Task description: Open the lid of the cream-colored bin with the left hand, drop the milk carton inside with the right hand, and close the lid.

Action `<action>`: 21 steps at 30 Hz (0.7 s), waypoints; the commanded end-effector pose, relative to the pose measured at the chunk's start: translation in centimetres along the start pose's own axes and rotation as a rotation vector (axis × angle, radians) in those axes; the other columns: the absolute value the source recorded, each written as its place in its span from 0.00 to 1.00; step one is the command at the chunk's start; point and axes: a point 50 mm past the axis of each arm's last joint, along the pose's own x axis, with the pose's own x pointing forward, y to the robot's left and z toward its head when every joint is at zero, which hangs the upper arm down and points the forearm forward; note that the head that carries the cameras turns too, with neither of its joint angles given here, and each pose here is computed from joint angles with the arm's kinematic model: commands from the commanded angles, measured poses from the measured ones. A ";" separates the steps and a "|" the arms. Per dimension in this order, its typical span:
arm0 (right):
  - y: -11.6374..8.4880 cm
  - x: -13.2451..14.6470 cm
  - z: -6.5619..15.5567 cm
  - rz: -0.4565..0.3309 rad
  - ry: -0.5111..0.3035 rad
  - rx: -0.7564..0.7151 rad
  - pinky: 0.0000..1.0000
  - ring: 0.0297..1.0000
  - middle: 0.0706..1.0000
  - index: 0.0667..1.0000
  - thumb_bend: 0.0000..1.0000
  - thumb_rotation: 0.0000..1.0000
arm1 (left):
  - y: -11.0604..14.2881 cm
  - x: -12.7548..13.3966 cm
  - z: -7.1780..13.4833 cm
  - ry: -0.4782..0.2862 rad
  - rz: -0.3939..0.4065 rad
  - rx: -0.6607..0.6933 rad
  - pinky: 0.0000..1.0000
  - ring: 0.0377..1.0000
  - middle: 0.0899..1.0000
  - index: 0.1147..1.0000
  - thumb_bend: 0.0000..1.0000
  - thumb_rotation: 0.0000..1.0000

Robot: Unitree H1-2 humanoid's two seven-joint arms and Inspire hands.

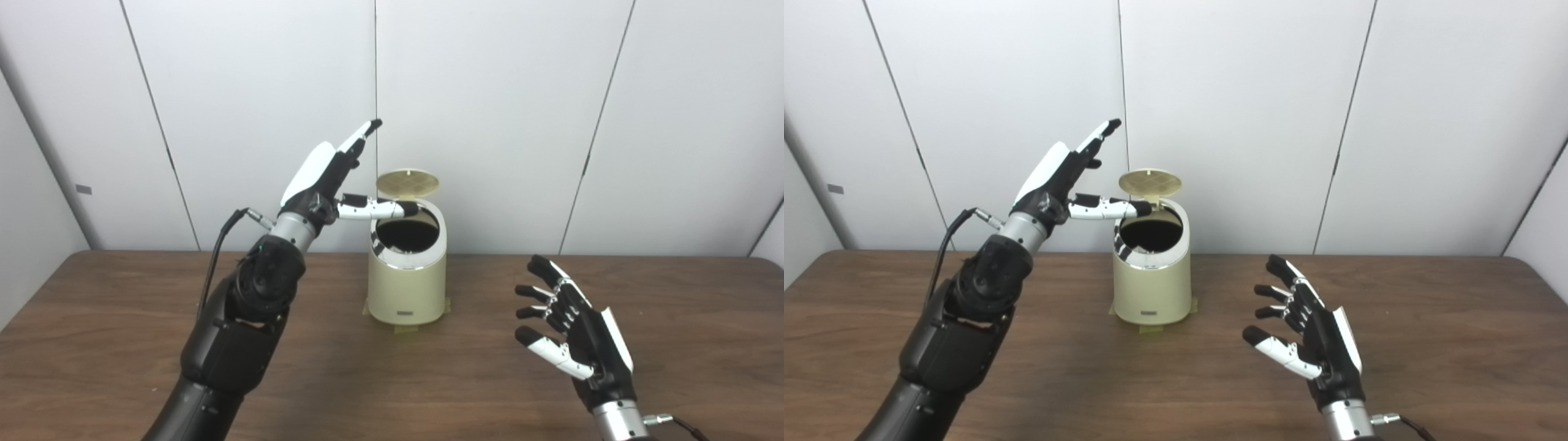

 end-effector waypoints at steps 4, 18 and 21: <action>0.6 1.5 2.2 0.003 -0.116 0.018 0.57 0.74 0.86 0.85 0.83 0.50 | 1.5 2.0 2.0 -0.088 -0.009 0.115 0.86 0.99 0.99 0.96 0.98 0.38; 1.4 1.5 2.7 0.003 -0.110 -0.012 0.51 0.68 0.85 0.84 0.81 0.56 | 0.9 2.0 1.5 -0.092 -0.136 0.319 1.00 1.00 0.84 0.76 1.00 0.39; 1.6 1.6 2.8 0.005 -0.100 -0.016 0.48 0.67 0.83 0.84 0.81 0.57 | 1.2 1.7 1.5 -0.106 -0.160 0.344 1.00 1.00 0.80 0.73 1.00 0.38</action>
